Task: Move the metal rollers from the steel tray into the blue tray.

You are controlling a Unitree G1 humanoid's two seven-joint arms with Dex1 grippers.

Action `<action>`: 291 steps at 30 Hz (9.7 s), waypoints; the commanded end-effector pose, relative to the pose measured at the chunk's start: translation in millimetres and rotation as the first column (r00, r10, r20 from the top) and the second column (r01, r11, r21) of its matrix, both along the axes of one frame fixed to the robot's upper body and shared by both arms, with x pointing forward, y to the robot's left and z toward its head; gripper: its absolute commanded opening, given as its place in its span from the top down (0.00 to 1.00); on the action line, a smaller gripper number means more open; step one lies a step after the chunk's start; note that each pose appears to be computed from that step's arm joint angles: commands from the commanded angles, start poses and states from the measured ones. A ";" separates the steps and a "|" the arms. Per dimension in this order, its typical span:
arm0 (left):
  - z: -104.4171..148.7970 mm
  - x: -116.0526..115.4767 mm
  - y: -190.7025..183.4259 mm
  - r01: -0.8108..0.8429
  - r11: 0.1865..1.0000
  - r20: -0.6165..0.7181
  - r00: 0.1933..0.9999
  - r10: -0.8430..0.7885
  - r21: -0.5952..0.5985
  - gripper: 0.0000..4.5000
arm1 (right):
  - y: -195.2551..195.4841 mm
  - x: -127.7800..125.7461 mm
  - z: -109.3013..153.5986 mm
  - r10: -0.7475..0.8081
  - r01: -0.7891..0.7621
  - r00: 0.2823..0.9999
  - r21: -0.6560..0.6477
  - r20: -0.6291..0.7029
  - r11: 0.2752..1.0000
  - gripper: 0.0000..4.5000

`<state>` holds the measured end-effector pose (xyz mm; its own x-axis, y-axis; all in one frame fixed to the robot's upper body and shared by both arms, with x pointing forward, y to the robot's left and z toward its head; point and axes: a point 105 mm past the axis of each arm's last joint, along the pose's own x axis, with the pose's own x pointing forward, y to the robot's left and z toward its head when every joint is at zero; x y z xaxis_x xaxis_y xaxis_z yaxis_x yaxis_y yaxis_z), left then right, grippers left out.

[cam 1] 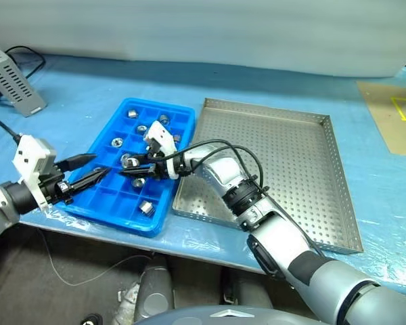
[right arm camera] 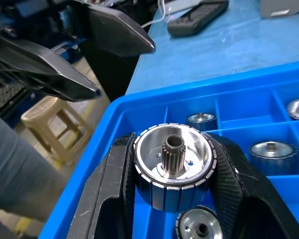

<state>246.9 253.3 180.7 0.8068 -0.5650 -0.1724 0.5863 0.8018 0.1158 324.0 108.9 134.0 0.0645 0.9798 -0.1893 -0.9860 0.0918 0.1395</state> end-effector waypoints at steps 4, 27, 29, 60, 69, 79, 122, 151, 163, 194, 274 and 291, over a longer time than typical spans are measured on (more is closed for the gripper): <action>20.1 -2.7 17.0 -0.123 0.992 0.086 0.988 0.126 -0.033 0.39 | 63.9 -14.8 20.3 -0.042 0.043 0.999 0.037 -0.027 0.998 0.63; 20.0 10.1 25.2 -0.164 0.984 0.086 0.982 0.170 -0.069 0.39 | 120.5 -115.7 37.4 0.378 -0.377 0.925 0.029 -0.043 0.926 0.63; 19.2 9.2 22.7 -0.158 0.985 0.084 0.983 0.163 -0.073 0.39 | 124.6 -120.6 26.1 0.364 -0.365 0.930 -0.004 -0.058 0.931 0.63; -3.5 22.3 -2.9 -0.099 0.989 0.034 0.994 0.104 -0.111 0.39 | 111.9 -154.6 -0.1 0.483 -0.501 0.861 -0.094 -0.160 0.861 0.63; -4.8 27.2 -8.6 -0.074 0.990 0.038 0.996 0.079 -0.122 0.39 | 110.7 -134.1 4.8 0.428 -0.439 0.896 -0.087 -0.121 0.894 0.12; -0.4 48.8 -23.9 -0.020 0.984 0.074 0.997 0.033 -0.176 0.39 | 25.1 6.9 67.9 -0.085 0.083 0.996 0.077 0.031 0.994 0.12; -7.3 104.3 -126.0 0.252 0.929 0.111 0.967 -0.230 -0.271 0.39 | -255.1 66.8 7.5 -0.799 0.795 0.600 0.152 -0.049 0.587 0.12; -2.9 116.6 -132.3 0.271 0.918 0.121 0.962 -0.245 -0.291 0.39 | -273.8 53.2 10.4 -0.844 0.840 0.533 0.153 -0.061 0.520 0.12; -6.4 117.8 -136.6 0.275 0.916 0.113 0.961 -0.252 -0.293 0.39 | -275.7 46.6 7.9 -0.832 0.830 0.551 0.139 -0.061 0.540 0.12; -5.1 121.6 -136.1 0.289 0.922 0.102 0.957 -0.271 -0.260 0.01 | -275.0 50.2 3.2 -0.839 0.834 0.544 0.120 -0.010 0.539 0.00; -3.7 -47.5 -10.9 -0.403 0.892 0.119 0.894 0.431 -0.207 0.01 | 20.5 -16.3 30.2 0.107 -0.103 0.994 0.122 -0.031 0.987 0.00; -4.7 -31.4 -24.1 -0.329 0.920 0.103 0.929 0.356 -0.213 0.01 | 12.3 -4.2 38.7 0.007 -0.004 1.000 0.169 -0.018 0.986 0.00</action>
